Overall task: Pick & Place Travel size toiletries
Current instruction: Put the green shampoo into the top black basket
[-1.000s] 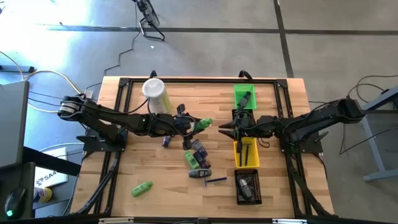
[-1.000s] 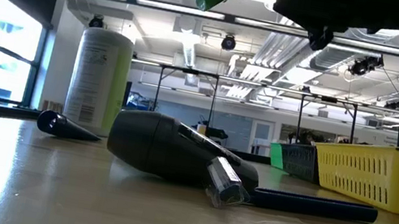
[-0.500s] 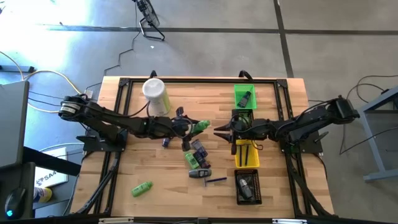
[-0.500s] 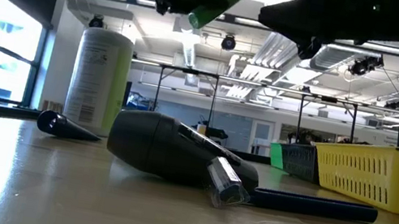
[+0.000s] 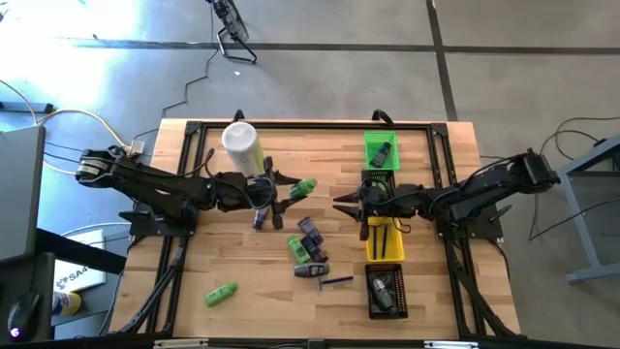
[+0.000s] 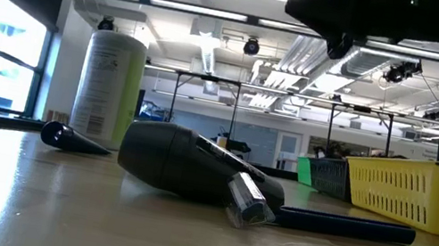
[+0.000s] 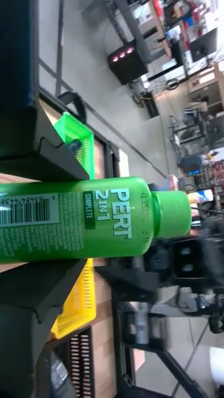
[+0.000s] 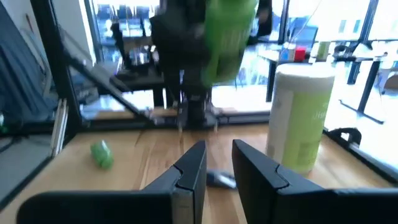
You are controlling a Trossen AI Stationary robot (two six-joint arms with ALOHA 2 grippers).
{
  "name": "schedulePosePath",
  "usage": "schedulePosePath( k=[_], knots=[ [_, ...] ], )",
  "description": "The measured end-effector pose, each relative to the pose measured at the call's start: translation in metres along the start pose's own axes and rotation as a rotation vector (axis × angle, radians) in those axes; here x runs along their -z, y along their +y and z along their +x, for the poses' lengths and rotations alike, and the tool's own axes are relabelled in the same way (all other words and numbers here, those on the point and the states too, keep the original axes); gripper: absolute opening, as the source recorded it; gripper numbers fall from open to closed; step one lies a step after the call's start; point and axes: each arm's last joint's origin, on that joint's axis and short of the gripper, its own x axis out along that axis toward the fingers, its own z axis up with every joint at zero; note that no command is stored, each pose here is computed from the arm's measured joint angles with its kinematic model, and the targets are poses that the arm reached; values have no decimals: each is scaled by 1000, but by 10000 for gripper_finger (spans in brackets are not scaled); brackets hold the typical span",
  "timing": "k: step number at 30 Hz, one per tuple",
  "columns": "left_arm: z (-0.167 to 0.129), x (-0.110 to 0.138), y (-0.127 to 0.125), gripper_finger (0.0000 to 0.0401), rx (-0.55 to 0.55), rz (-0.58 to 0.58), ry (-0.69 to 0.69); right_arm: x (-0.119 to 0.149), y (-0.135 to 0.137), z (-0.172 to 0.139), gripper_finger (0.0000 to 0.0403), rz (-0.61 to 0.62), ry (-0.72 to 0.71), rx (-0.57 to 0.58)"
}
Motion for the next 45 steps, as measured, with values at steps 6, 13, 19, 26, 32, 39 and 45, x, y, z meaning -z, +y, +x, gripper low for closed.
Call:
schedulePosePath(
  k=[6, 13, 19, 26, 32, 39, 45],
  knots=[
    [0, 2, 0, 175, 3, -33, 16, -9, -9, 2, 70, 18, -103, 29],
    [0, 2, 0, 175, 2, -36, 15, -11, -18, 3, 70, 27, -112, 59],
    [0, 2, 0, 175, 3, -37, 15, -11, -18, 3, 103, 22, -114, 10],
    [0, 2, 0, 175, 3, -41, 15, -16, -17, 2, 223, 29, -163, -8],
    [0, 2, 0, 175, 4, -57, 22, -19, -19, 2, 312, 122, -205, 52],
    [0, 3, -1, 175, 5, -69, 28, -18, -15, 10, 338, 99, -201, -46],
    [0, 3, -1, 175, 25, -84, 31, -14, -10, 42, 339, 49, -170, -66]
  ],
)
